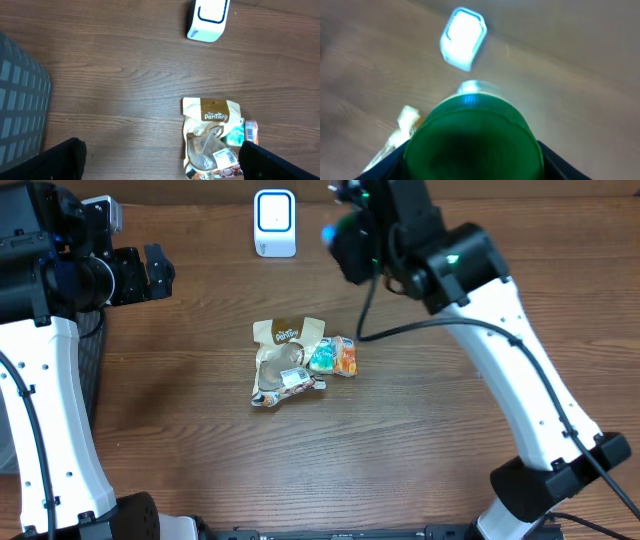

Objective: Scan the item barcode
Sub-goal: 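Carry the jar to the right and set it down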

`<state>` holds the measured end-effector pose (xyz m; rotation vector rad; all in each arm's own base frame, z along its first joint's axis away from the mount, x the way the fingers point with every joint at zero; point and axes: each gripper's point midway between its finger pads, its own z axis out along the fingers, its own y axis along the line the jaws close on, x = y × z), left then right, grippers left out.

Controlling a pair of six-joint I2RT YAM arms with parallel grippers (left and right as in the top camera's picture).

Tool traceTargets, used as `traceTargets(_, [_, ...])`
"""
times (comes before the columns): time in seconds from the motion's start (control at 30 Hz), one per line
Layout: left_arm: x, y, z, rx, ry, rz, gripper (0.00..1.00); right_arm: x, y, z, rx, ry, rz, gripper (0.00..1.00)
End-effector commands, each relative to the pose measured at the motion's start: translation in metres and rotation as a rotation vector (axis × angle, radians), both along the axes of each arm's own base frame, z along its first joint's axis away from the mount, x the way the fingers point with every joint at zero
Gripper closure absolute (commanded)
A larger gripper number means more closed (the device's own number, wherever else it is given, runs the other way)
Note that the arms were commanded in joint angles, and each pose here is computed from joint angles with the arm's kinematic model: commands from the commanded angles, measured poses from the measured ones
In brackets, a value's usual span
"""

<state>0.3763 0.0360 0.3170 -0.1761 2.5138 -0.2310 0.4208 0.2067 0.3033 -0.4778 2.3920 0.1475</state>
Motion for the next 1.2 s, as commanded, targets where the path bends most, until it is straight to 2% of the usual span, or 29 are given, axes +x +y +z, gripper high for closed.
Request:
traceTargets(0.0, [0.0, -0.001, 0.003, -0.013, -0.008, 0.008, 0.0, 0.004, -0.046, -0.037, 0.018, 0.156, -0.21, 0.62])
traceTargets(0.17, [0.0, -0.001, 0.003, -0.013, -0.008, 0.008, 0.01, -0.001, -0.113, -0.094, 0.009, 0.331, -0.421, 0.62])
traceTargets(0.4, [0.0, -0.001, 0.003, -0.013, -0.008, 0.007, 0.01, -0.011, -0.168, -0.176, 0.001, 0.451, -0.548, 0.62])
traceTargets(0.57, [0.0, -0.001, 0.003, -0.013, -0.008, 0.008, 0.0, -0.024, -0.184, -0.211, -0.006, 0.503, -0.585, 0.59])
traceTargets(0.77, [0.0, -0.001, 0.003, -0.013, -0.008, 0.008, 0.0, -0.037, -0.187, -0.235, -0.018, 0.537, -0.593, 0.57])
traceTargets(0.87, [0.0, -0.001, 0.003, -0.013, -0.008, 0.008, 0.0, -0.04, -0.189, -0.243, -0.019, 0.542, -0.596, 0.5])
traceTargets(1.17, [0.0, -0.001, 0.003, -0.013, -0.008, 0.008, 0.0, -0.038, -0.228, -0.244, 0.032, 0.537, -0.744, 0.49])
